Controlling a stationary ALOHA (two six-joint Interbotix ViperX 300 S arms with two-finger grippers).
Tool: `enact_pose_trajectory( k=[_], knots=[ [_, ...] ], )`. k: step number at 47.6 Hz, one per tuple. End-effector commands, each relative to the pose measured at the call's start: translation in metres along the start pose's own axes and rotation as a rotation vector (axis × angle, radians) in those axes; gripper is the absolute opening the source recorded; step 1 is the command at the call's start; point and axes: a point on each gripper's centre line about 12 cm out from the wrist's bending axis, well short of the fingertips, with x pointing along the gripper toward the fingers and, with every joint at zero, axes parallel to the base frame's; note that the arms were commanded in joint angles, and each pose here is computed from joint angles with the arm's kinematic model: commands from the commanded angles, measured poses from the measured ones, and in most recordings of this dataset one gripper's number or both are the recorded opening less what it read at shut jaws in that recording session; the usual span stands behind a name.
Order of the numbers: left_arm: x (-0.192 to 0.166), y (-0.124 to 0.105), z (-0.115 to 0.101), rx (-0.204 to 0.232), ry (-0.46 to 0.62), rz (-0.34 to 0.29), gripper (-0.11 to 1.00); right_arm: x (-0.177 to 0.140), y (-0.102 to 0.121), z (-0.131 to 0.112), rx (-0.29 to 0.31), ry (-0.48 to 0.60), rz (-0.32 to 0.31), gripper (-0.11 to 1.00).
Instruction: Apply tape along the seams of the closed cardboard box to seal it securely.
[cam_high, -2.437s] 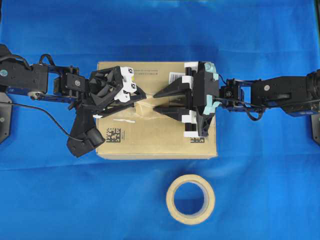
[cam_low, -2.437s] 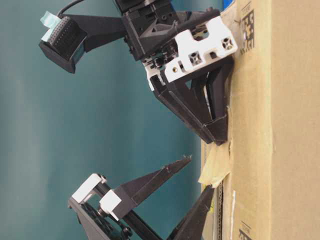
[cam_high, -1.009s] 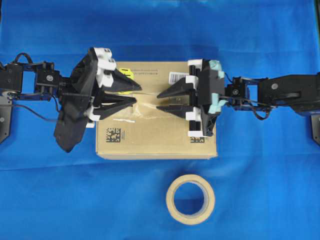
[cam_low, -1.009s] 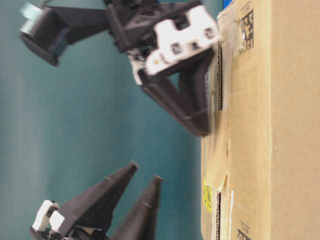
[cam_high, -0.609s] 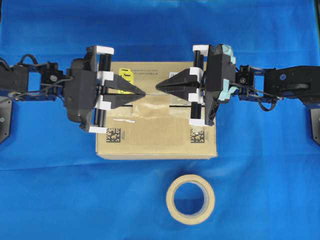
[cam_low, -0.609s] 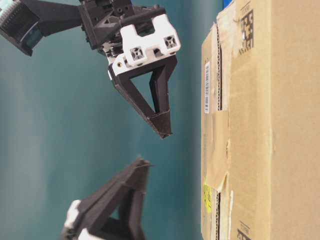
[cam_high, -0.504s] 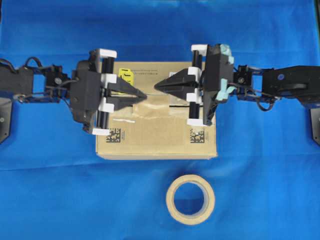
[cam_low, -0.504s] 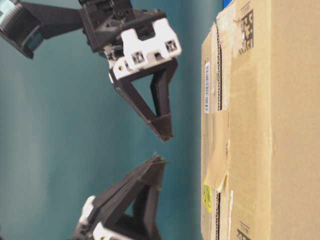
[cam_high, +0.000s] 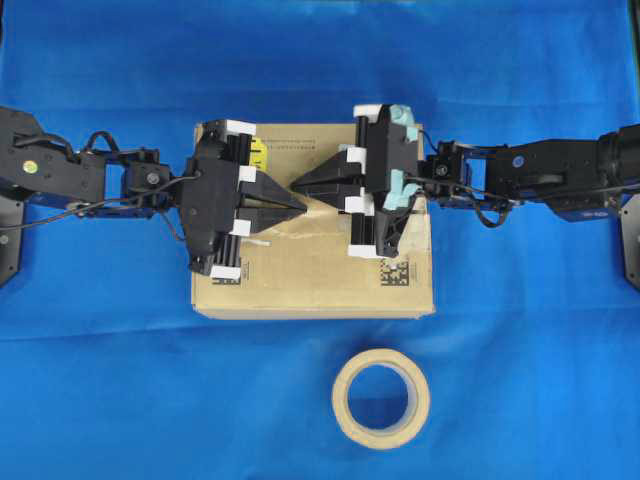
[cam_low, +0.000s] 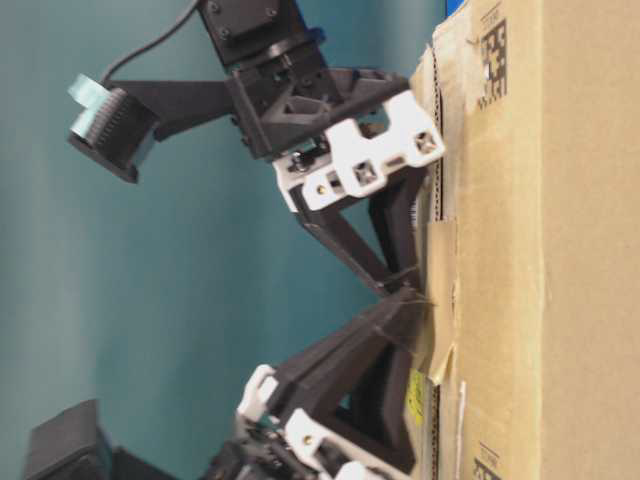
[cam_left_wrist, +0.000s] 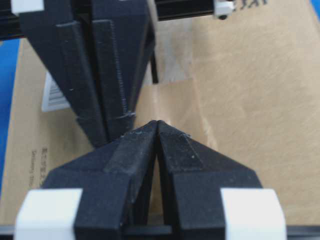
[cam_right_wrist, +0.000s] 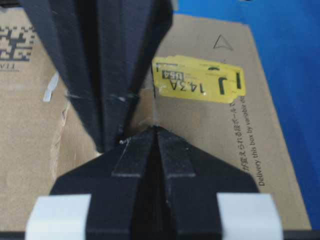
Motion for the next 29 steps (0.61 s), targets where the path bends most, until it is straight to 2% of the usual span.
enact_pose_trajectory(
  k=[1, 11, 29],
  knots=[
    [0.002, 0.003, 0.003, -0.003, -0.012, 0.009, 0.01, 0.000, 0.006, 0.010, 0.000, -0.028, 0.013, 0.00],
    [0.002, 0.004, -0.016, -0.011, 0.040, 0.010, 0.01, -0.003, 0.014, -0.001, -0.003, 0.005, 0.030, 0.00],
    [-0.020, 0.009, -0.049, -0.036, 0.113, 0.031, 0.01, -0.018, 0.011, -0.020, 0.013, 0.062, 0.018, 0.00]
  ],
)
